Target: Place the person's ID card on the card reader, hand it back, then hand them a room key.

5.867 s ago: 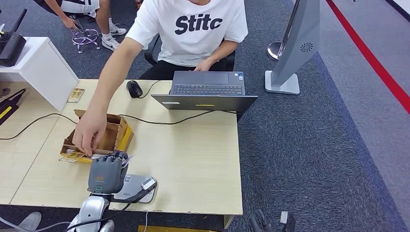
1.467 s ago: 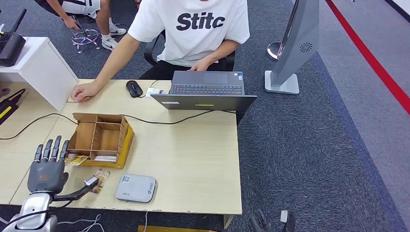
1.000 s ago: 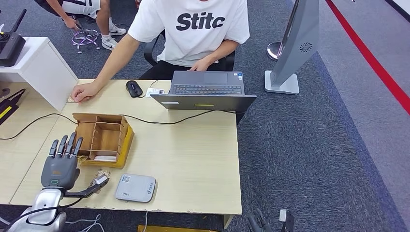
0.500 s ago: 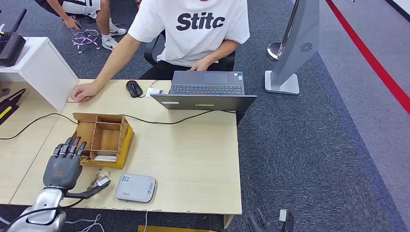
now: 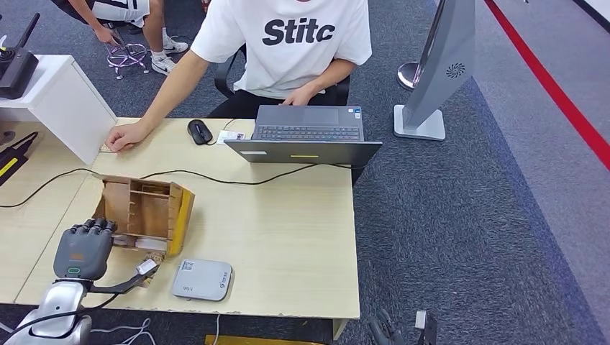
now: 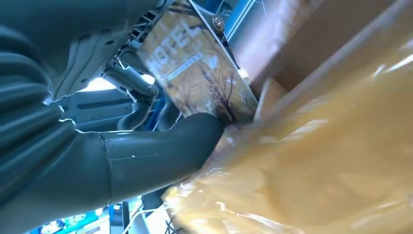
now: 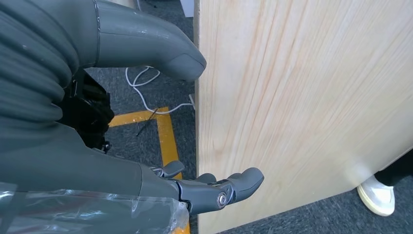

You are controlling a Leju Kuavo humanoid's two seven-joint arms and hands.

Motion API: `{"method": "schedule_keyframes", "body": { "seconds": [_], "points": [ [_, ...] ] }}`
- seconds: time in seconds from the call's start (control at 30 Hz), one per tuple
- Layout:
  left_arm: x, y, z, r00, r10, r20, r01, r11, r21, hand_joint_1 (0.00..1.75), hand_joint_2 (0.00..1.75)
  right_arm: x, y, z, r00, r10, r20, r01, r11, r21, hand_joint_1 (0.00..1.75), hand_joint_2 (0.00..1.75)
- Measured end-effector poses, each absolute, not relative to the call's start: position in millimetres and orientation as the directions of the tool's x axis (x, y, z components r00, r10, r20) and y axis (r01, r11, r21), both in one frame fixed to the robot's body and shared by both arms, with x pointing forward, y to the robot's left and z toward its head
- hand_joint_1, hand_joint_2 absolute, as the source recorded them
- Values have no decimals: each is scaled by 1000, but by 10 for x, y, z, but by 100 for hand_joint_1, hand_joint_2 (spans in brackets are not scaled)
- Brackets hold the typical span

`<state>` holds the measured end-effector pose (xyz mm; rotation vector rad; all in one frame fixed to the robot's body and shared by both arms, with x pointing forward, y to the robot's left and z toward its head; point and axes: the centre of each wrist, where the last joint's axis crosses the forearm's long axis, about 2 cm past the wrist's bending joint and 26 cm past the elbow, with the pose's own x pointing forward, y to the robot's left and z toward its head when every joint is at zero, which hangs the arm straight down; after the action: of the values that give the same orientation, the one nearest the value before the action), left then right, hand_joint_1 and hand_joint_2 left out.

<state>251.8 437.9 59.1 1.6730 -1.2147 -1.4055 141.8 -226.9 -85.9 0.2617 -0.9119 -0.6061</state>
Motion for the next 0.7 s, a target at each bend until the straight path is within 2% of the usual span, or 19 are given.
{"method": "schedule_keyframes", "body": {
  "seconds": [0.17,0.37,0.7],
  "points": [
    [2514,4370,684,10,-921,-389,-291,-375,880,175,175,1419,-2263,-858,465,-591,659,376,806,458,0,175],
    [2614,4347,1011,-29,-920,-391,-415,-345,842,175,175,1423,-2254,-856,468,-590,659,372,807,459,0,175],
    [2701,4406,1296,72,-935,-346,-487,-336,806,175,175,1427,-2244,-853,466,-592,657,370,805,463,0,175]
  ]
}}
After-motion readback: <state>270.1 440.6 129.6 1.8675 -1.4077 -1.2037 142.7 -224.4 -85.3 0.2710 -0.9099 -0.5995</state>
